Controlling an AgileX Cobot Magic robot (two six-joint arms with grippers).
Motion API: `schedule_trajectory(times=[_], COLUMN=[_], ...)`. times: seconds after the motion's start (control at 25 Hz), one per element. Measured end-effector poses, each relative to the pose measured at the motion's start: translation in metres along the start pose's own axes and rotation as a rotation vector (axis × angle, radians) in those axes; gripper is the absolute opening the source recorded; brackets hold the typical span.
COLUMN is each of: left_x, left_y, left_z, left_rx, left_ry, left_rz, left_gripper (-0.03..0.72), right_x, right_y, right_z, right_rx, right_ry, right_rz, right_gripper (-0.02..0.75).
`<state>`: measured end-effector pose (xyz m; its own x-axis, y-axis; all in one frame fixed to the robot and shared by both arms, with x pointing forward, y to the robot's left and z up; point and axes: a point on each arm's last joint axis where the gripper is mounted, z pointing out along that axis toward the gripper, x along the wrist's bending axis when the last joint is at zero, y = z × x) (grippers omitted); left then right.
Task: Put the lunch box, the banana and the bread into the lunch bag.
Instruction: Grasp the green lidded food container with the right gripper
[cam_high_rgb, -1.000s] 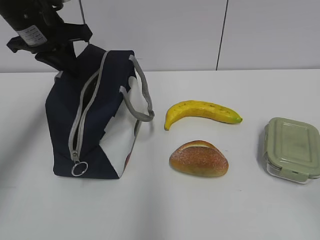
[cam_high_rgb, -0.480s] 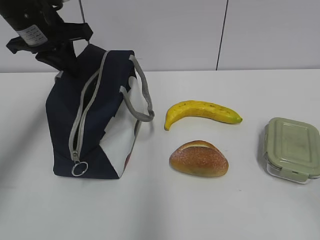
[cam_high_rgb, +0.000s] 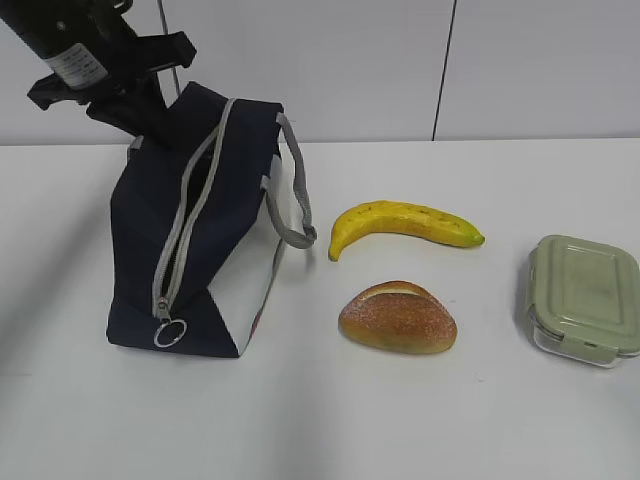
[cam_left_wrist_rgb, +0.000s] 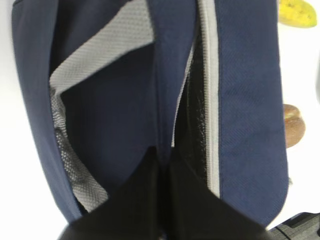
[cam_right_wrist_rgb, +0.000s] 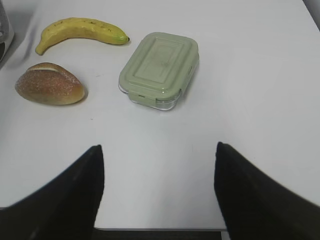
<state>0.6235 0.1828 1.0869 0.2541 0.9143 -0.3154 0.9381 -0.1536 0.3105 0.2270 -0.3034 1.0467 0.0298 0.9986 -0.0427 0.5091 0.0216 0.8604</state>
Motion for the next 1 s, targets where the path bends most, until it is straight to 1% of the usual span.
schedule_trajectory(times=[0.16,0.44,0.76,1.0], left_x=[-0.003,-0.006,-0.007,-0.007], left_y=[0.001,0.003,0.004,0.004], left_z=[0.000,0.000,0.000,0.000], left_rx=[-0.016,-0.036,-0.040,-0.040], left_ry=[-0.033,-0.062,-0.073,-0.073], left_rz=[-0.013,-0.025,-0.029,-0.029], left_gripper=[0.001,0.001,0.001,0.001], right_x=[0.000,0.001,0.003,0.004], right_y=[0.000,0.000,0.001,0.026], right_z=[0.000,0.000,0.000,0.001], right_rx=[0.000,0.000,0.000,0.008], right_ry=[0.000,0.015,0.038,0.044], right_rz=[0.000,0.007,0.017,0.021], right_gripper=[0.512,0.511,0.512,0.512])
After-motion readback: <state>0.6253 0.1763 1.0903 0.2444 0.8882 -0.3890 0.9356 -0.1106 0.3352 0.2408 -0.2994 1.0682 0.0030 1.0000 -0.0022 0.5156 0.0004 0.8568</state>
